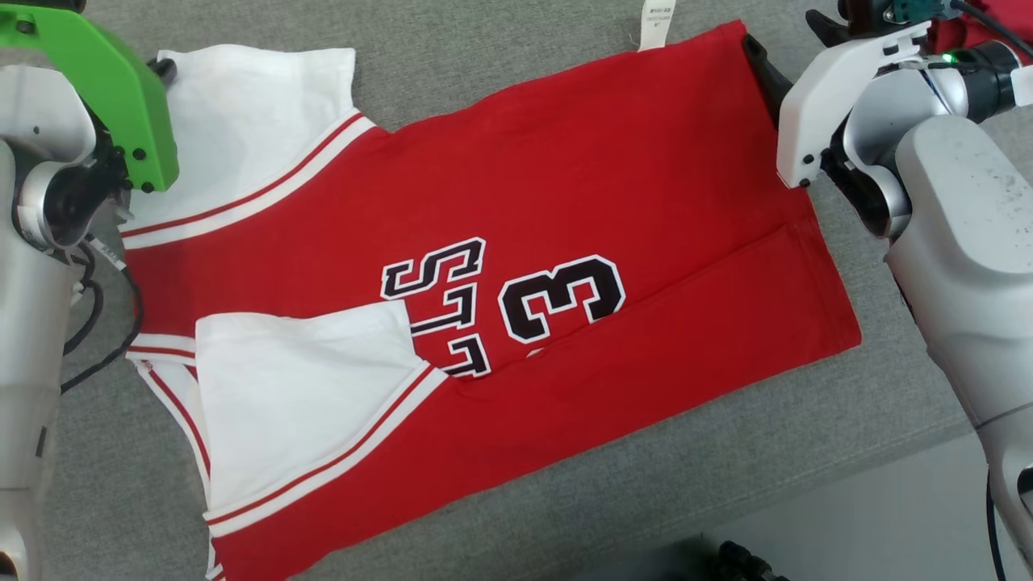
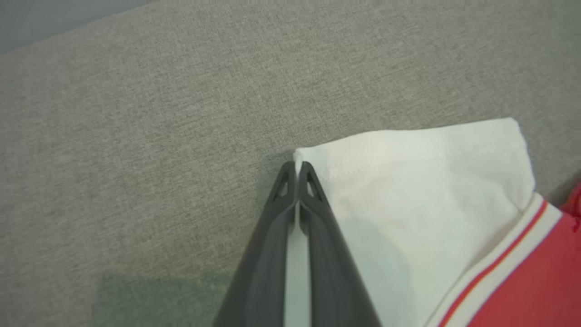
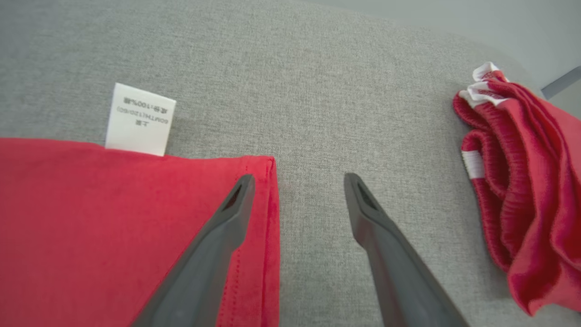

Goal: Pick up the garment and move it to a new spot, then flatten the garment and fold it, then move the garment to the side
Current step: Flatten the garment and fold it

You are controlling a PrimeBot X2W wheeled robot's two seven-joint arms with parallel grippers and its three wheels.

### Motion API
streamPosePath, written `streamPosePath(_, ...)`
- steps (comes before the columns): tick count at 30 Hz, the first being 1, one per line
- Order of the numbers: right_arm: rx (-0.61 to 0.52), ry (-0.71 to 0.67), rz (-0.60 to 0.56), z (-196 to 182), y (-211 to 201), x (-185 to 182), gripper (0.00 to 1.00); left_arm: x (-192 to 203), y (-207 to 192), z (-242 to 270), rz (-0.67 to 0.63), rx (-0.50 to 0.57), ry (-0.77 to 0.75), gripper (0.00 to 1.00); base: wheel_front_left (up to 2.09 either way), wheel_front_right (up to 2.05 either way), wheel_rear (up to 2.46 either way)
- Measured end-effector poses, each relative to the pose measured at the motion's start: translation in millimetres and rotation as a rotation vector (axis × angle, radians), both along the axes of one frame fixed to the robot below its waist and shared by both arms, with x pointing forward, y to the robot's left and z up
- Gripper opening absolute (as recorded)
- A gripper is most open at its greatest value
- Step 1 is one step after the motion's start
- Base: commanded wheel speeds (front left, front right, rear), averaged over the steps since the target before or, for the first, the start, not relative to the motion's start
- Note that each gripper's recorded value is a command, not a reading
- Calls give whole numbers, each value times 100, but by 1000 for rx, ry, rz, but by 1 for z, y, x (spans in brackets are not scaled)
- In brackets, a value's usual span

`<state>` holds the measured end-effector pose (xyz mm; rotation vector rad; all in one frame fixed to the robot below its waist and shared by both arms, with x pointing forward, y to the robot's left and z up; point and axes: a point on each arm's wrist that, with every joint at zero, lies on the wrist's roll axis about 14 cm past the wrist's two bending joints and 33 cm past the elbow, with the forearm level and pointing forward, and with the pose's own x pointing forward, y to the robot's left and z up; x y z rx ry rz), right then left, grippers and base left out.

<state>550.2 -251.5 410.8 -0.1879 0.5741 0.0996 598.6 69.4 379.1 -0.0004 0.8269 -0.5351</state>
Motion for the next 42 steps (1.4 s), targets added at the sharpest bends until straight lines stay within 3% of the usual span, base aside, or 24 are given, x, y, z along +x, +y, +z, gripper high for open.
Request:
streamPosePath(8, -46, 124, 92, -21, 21, 5, 100, -4, 3, 13, -2, -27, -38, 0, 0, 0, 0)
streamPosePath(9, -52, 135, 99, -23, 21, 7, 90, -3, 3, 14, -1, -29, -45, 0, 0, 0, 0)
streamPosePath(11, -58, 150, 107, -24, 22, 10, 53, -4, 3, 16, -2, -36, -50, 0, 0, 0, 0)
streamPosePath(16, -58, 195, 120, -31, 25, 13, 27, -6, 0, 21, -10, -55, -66, 0, 0, 0, 0)
streamPosePath(18, -57, 199, 118, -31, 23, 14, 0, -6, -1, 22, -13, -58, -72, 0, 0, 0, 0)
streamPosePath(30, -8, 9, 98, 0, 18, 25, 0, -3, -5, 59, -9, -137, -174, 0, 0, 0, 0)
streamPosePath(42, 65, -145, 122, 31, 19, -12, 0, -61, -3, 95, -30, -247, -251, 0, 0, 0, 0)
